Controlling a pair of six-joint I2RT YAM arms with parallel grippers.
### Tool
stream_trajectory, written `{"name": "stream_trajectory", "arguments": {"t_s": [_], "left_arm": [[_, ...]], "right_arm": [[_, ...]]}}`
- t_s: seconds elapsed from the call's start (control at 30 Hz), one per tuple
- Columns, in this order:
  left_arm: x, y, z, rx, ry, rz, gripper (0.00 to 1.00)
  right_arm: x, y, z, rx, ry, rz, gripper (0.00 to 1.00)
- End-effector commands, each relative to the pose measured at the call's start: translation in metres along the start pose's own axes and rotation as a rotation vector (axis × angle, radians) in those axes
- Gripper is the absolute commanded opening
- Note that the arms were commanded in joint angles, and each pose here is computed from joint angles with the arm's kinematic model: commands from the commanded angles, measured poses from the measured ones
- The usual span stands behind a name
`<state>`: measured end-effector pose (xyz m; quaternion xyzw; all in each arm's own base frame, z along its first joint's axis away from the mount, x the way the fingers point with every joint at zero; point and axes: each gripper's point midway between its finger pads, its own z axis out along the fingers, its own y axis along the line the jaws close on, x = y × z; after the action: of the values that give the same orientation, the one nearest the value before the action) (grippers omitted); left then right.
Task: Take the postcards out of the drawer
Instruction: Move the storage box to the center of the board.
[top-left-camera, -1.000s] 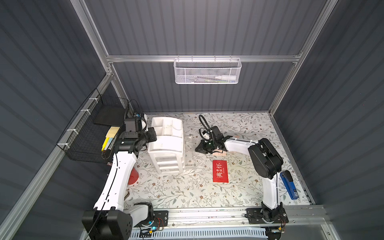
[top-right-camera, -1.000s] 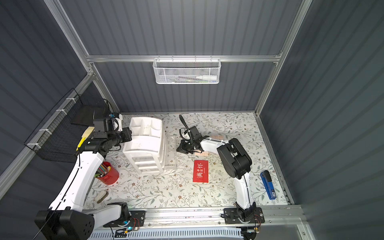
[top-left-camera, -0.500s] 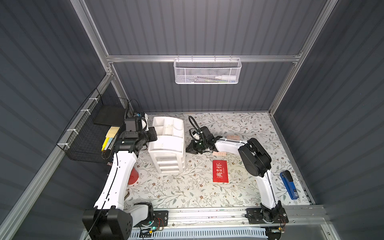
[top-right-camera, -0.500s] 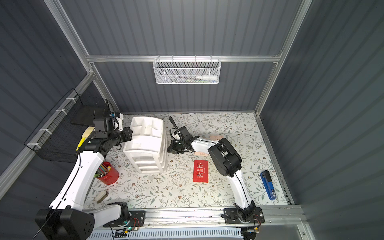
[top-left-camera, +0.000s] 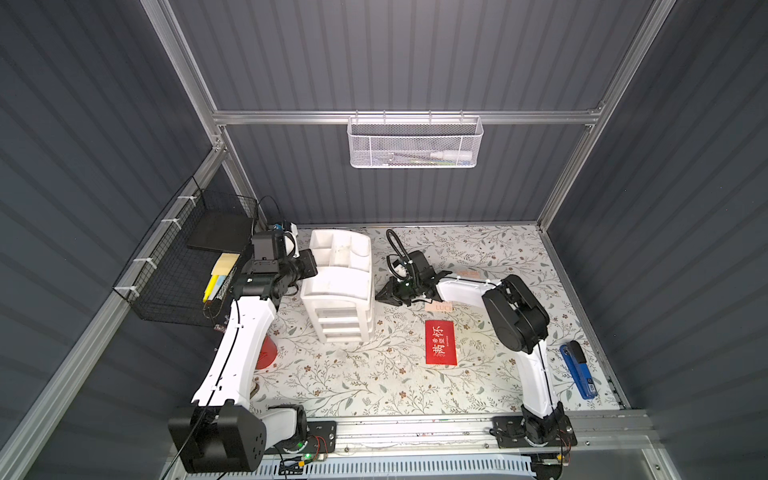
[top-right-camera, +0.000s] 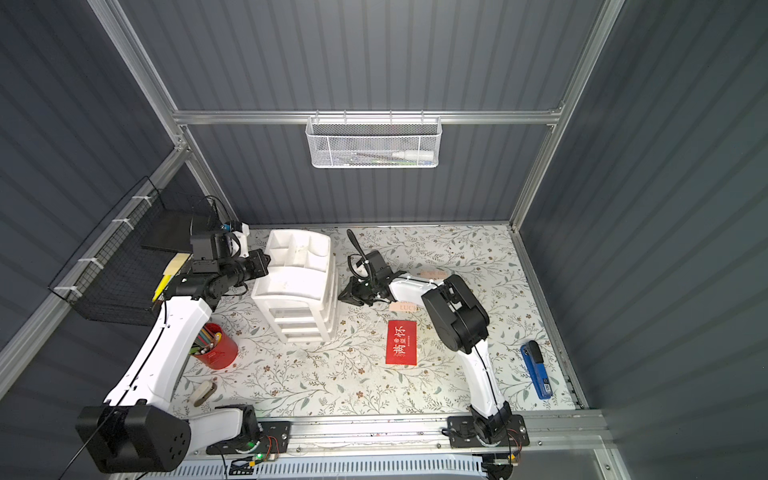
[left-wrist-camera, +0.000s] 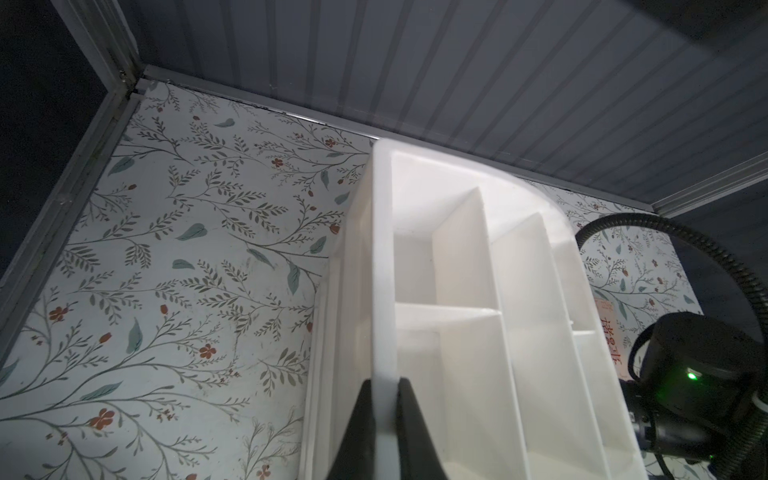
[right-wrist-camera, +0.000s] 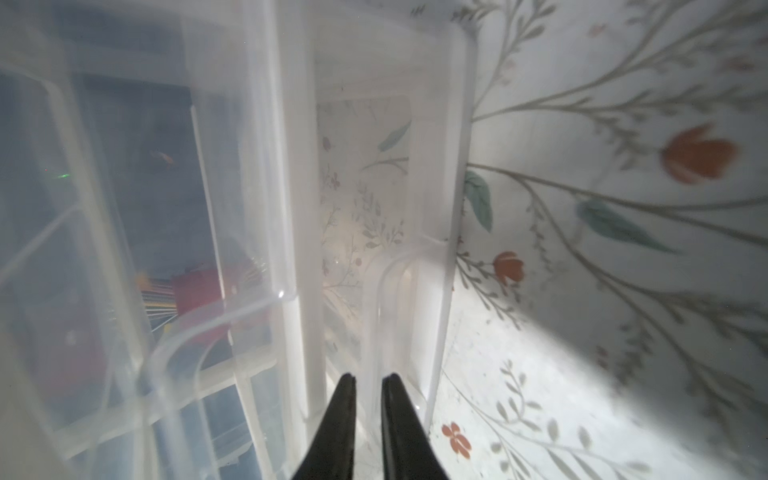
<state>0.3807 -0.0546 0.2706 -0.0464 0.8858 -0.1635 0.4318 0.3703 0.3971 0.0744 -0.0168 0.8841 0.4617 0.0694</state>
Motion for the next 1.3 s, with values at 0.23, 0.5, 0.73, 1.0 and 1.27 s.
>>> {"name": "stream_trajectory", "arguments": {"t_s": [0.23,0.5,0.73,1.0,1.27], "left_arm": [[0.004,-0.005,0.052,0.058,0.074,-0.132,0.0],[-0.014,-0.017,0.086,0.103,0.05,-0.181,0.0],[-0.018,-0.053,0.117,0.134,0.065,-0.143,0.0],[-0.015,-0.067,0.134,0.123,0.04,-0.189,0.0],[-0.013,-0.07,0.143,0.1,0.019,-0.224,0.0]], "right_arm": [[-0.016,0.011,-0.11,0.051,-0.176,-0.096,0.23],[-0.005,-0.004,-0.14,0.105,-0.216,-0.086,0.24],[-0.002,-0.015,-0.145,0.12,-0.218,-0.064,0.24],[0.001,-0.023,-0.156,0.139,-0.233,-0.048,0.25],[0.006,-0.027,-0.165,0.149,-0.237,-0.046,0.25]]}}
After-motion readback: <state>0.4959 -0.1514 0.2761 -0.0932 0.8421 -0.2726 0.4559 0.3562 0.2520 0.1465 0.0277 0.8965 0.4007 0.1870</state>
